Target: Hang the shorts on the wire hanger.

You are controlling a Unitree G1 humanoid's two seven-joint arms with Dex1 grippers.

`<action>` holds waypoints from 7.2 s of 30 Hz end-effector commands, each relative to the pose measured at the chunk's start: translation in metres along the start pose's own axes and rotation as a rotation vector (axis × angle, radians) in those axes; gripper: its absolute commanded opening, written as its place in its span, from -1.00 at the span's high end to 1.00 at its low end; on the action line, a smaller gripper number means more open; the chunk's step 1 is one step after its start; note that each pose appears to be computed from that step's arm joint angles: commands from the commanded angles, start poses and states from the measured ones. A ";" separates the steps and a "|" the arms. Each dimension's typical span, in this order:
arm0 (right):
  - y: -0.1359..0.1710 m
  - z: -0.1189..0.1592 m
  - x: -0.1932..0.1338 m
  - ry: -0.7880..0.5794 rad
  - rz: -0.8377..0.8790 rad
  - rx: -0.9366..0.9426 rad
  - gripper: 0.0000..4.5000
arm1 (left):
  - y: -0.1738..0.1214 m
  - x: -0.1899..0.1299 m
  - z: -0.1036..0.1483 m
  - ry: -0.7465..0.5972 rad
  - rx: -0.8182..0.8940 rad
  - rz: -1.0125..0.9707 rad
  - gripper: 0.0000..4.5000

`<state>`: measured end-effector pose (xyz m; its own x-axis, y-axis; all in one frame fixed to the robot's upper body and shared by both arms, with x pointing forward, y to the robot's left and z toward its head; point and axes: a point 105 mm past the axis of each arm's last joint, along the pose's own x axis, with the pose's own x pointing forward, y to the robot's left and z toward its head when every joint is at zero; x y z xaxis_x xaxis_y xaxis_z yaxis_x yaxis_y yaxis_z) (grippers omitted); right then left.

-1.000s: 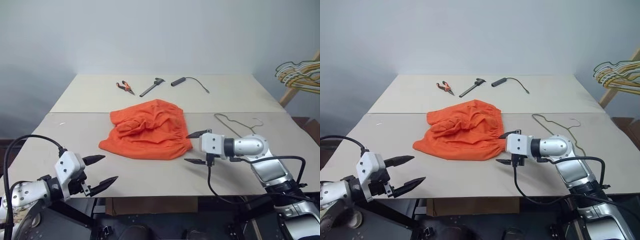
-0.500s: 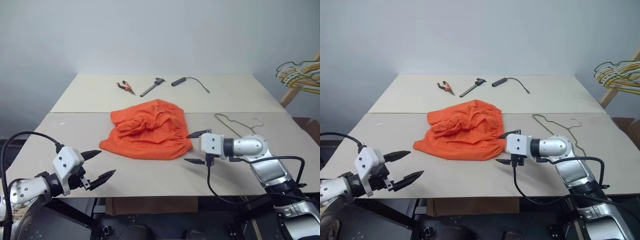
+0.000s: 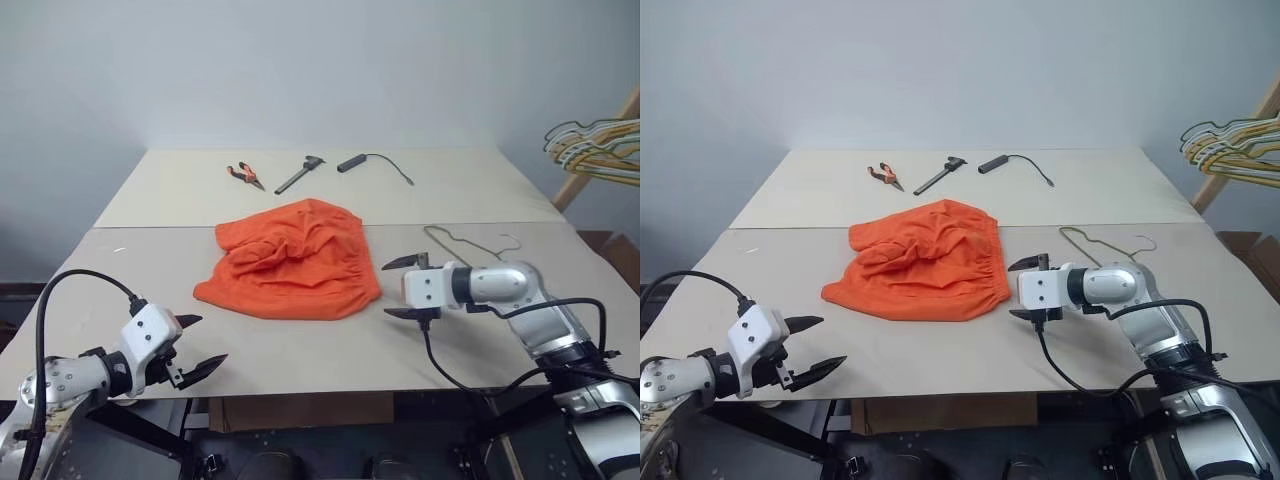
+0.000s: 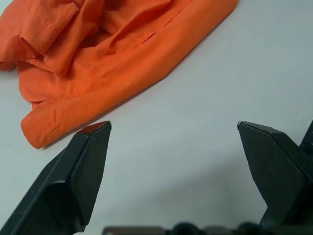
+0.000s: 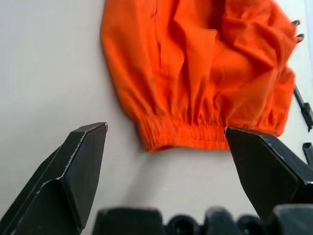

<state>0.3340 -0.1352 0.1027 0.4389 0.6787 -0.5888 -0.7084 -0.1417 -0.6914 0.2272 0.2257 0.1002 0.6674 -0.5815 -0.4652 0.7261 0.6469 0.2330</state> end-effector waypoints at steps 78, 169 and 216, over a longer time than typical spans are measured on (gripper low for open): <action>0.026 0.040 0.025 -0.049 0.154 -0.221 1.00 | -0.010 -0.040 -0.016 0.455 0.304 -0.283 0.99; -0.072 -0.132 -0.084 0.332 -0.399 1.203 -1.00 | -0.009 0.007 0.119 -0.164 0.175 -0.296 -0.99; -0.101 0.104 -0.026 -0.467 -0.765 0.586 0.99 | 0.022 0.027 0.215 -0.979 -0.625 -0.132 -1.00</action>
<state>0.3491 -0.0715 0.2100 0.7431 0.6591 0.1158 -0.5859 0.7243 -0.3635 0.2972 0.1191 0.2642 0.6451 -0.6348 0.4254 0.7640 0.5281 -0.3707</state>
